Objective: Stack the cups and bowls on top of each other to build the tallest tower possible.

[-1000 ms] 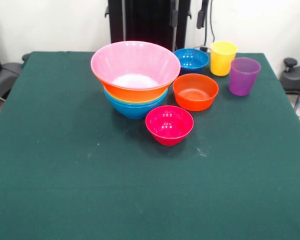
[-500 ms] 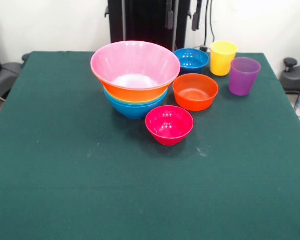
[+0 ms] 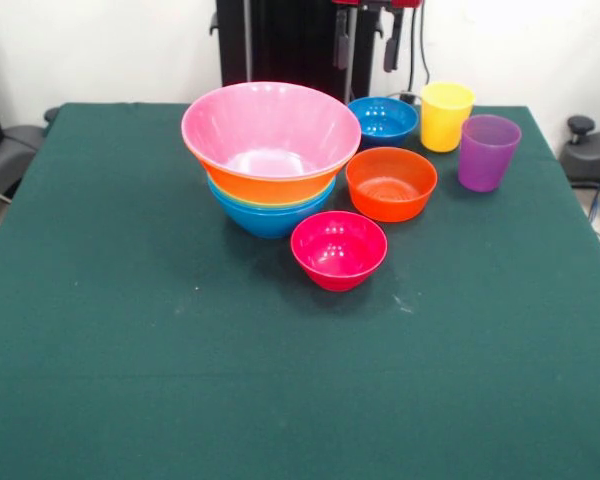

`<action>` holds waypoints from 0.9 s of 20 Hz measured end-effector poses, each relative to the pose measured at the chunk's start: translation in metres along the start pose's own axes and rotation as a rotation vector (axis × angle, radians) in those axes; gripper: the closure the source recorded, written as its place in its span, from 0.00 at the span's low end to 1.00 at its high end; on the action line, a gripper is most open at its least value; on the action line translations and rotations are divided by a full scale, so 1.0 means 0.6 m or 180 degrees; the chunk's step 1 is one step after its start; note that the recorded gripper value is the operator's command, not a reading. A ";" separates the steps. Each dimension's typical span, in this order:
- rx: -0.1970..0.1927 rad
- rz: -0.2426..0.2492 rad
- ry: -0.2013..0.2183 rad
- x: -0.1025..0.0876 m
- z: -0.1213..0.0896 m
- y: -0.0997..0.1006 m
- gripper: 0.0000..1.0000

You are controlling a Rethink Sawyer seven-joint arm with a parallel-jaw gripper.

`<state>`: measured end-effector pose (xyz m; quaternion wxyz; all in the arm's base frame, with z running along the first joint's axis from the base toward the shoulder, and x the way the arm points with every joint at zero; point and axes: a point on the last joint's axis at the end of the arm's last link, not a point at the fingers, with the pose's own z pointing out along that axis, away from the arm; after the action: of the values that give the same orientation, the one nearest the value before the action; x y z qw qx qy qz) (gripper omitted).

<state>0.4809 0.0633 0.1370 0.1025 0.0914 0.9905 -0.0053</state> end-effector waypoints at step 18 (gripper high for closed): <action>0.0087 0.0041 0.0194 0.124 0.045 -0.016 0.00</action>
<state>0.4133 0.0664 0.0957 0.0710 0.0993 0.9924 -0.0155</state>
